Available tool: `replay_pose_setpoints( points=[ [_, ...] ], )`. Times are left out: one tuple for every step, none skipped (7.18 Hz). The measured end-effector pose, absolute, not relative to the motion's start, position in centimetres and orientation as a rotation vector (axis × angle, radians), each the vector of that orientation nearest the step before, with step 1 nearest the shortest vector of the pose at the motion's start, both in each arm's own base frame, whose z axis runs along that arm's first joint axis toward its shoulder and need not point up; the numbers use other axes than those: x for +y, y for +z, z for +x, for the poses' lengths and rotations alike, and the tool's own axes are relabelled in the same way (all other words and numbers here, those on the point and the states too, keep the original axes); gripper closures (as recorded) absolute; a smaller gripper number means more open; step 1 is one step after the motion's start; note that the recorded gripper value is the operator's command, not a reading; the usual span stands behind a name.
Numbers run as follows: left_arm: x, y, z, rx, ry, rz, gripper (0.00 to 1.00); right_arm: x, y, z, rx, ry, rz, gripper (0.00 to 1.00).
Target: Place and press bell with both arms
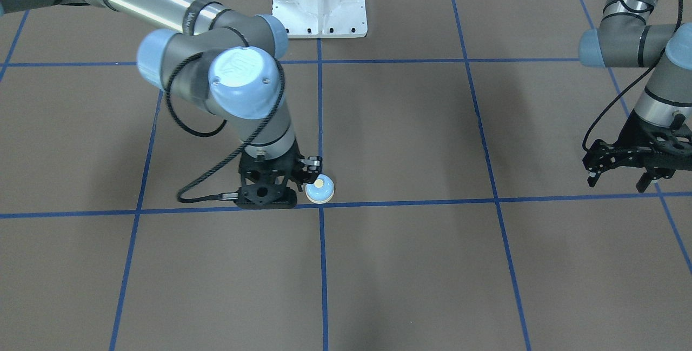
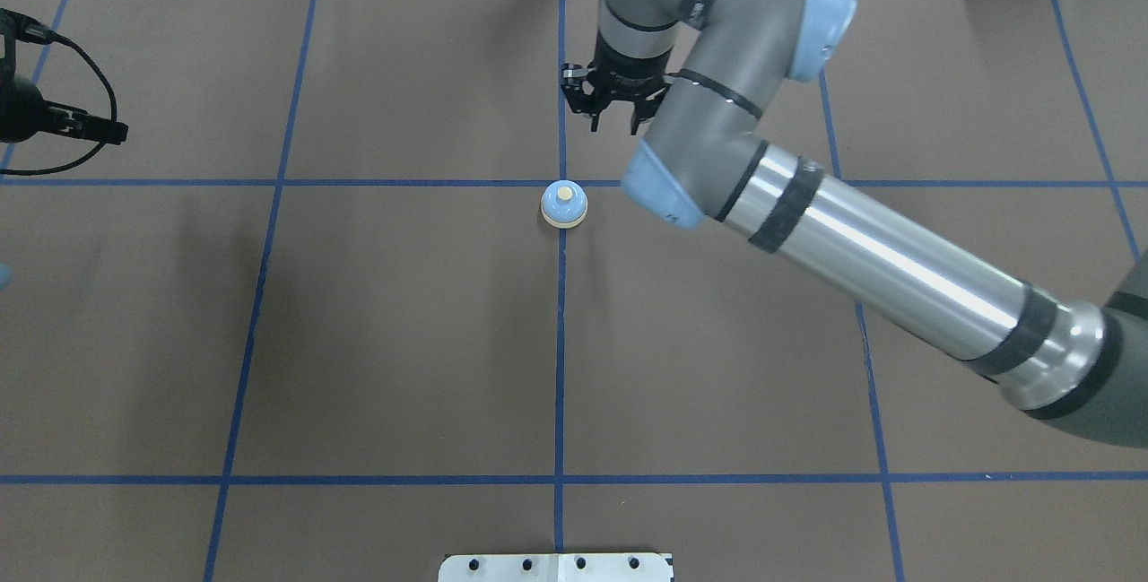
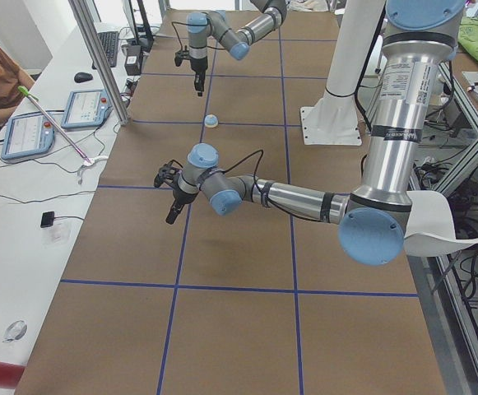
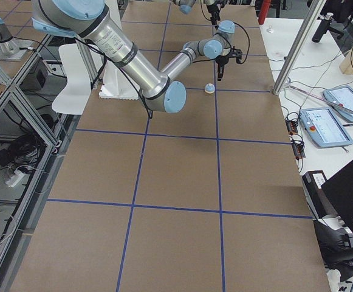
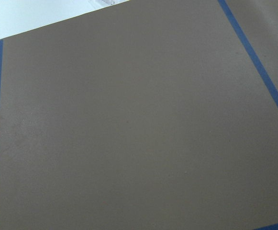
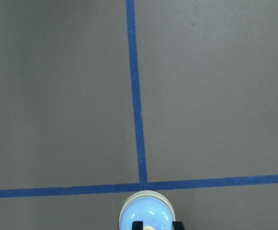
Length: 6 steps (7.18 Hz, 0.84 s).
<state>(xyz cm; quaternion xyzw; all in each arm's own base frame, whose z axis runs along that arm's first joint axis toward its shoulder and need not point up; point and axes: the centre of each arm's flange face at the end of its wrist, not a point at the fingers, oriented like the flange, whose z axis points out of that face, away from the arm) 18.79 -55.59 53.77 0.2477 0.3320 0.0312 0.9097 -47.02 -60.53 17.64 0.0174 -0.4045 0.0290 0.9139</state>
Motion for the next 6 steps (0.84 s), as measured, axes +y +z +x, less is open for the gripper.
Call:
replay_pose_setpoints(
  points=[
    [-55.0, 54.7, 17.7, 0.69, 0.076, 0.495, 0.0, -60.6, 20.4, -41.2, -0.799, 0.009, 0.048, 0.0],
    [-54.6, 56.0, 15.2, 0.688, 0.105, 0.486, 0.0, -60.6, 23.6, -35.2, -0.75, -0.054, 0.066, 0.0],
    [-54.1, 57.6, 11.7, 0.678, 0.138, 0.475, 0.0, -60.6, 27.2, -29.3, -0.702, -0.121, 0.083, 0.0],
    [-53.6, 59.0, 7.5, 0.658, 0.171, 0.45, 0.0, -60.3, 31.6, -23.6, -0.657, -0.19, 0.091, 0.0],
    [-52.7, 60.2, 3.8, 0.628, 0.209, 0.403, 0.0, -59.6, 36.9, -18.0, -0.625, -0.258, 0.084, 0.0],
    [-51.2, 61.1, 1.6, 0.603, 0.248, 0.334, 0.0, -58.4, 42.5, -12.5, -0.613, -0.318, 0.067, 0.0]
  ],
)
